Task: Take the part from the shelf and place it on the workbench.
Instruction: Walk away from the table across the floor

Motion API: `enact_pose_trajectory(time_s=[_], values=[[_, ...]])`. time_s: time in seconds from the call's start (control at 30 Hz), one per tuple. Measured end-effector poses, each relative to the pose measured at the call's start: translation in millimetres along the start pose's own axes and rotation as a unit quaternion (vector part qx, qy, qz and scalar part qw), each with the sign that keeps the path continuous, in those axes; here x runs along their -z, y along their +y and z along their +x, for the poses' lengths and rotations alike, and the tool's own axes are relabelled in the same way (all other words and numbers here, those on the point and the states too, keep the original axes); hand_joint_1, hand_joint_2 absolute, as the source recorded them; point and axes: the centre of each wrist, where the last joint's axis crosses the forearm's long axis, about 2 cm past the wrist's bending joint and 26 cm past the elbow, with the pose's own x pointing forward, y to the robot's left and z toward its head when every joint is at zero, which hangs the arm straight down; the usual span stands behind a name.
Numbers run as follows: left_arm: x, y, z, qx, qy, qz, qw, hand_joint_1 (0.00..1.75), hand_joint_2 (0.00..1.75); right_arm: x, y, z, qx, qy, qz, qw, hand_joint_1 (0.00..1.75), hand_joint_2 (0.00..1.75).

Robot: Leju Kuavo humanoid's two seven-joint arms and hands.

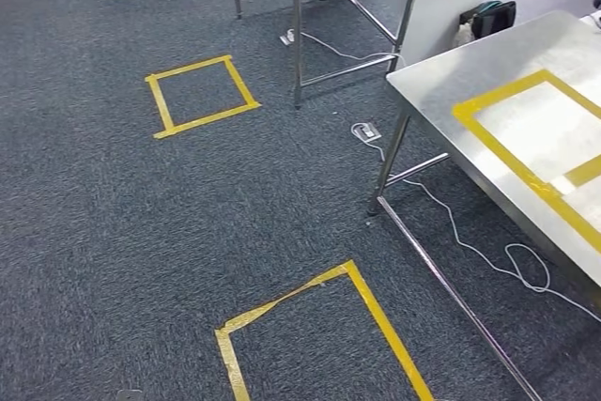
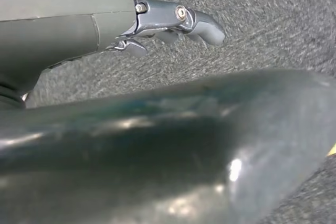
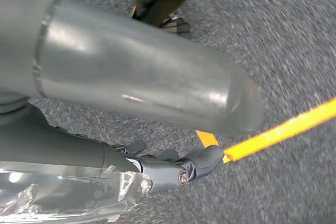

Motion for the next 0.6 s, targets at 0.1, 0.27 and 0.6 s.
enact_pose_trajectory(time_s=[0.1, 0.27, 0.6], values=[[0.3, -0.2, 0.7, 0.001, 0.005, -0.003, 1.000, 0.00, 0.00, -1.3, -0.2, -2.4, -0.007, 0.007, 0.002, 1.000, 0.00, 0.00], [-0.3, -3.4, 2.3, 0.011, 0.007, -0.017, 1.000, 0.00, 0.00, -0.6, -2.0, -2.3, -0.011, 0.016, 0.002, 1.000, 0.00, 0.00], [-7.3, -25.2, 10.9, 0.047, -0.014, -0.039, 0.998, 0.00, 0.00, -1.8, -17.5, -10.5, -0.002, 0.034, -0.004, 0.999, 0.00, 0.00]])
